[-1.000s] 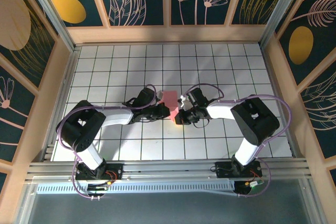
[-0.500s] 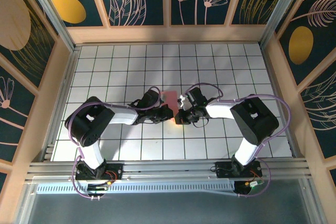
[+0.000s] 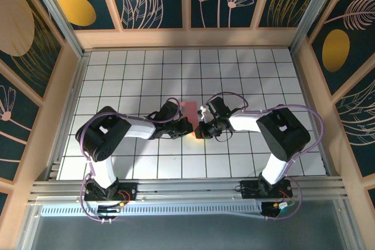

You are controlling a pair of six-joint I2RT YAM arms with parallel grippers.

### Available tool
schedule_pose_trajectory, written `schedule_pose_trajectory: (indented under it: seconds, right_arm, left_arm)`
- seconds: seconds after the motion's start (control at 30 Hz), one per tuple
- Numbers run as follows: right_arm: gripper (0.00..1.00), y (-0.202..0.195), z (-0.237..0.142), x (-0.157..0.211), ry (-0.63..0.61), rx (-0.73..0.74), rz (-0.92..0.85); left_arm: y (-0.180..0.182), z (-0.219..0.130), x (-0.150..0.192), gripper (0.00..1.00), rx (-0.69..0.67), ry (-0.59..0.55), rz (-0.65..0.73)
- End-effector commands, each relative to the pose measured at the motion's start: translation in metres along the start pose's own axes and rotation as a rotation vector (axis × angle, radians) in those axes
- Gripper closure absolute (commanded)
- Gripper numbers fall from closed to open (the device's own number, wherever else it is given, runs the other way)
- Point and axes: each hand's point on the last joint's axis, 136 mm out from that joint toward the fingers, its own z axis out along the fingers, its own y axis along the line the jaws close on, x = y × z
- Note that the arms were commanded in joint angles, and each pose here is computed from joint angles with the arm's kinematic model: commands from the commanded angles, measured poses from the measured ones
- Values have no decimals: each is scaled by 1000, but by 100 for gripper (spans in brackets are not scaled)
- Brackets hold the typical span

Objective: Fold a paper plane with a square sheet of paper (fold left side to right side)
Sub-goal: Third fold the triangle at the center of the table.

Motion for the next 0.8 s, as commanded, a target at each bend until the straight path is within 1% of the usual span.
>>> schedule_pose_trajectory:
  seconds: [0.0,0.4,0.53,0.77]
  right_arm:
    - [100,-59,17,43,120,240,62]
    - [100,-59,18,46,138,247,55]
    - [100,-60,18,47,141,250,55]
    - [100,-60,18,47,144,249,55]
  left_arm:
    - [24,4,3,97,-107,-3,-42]
    - [43,-1,-9,98,-193,-47,-73]
    - [51,-8,-19,97,-211,-69,-80]
    - [69,-26,-47,97,-257,-123,-77]
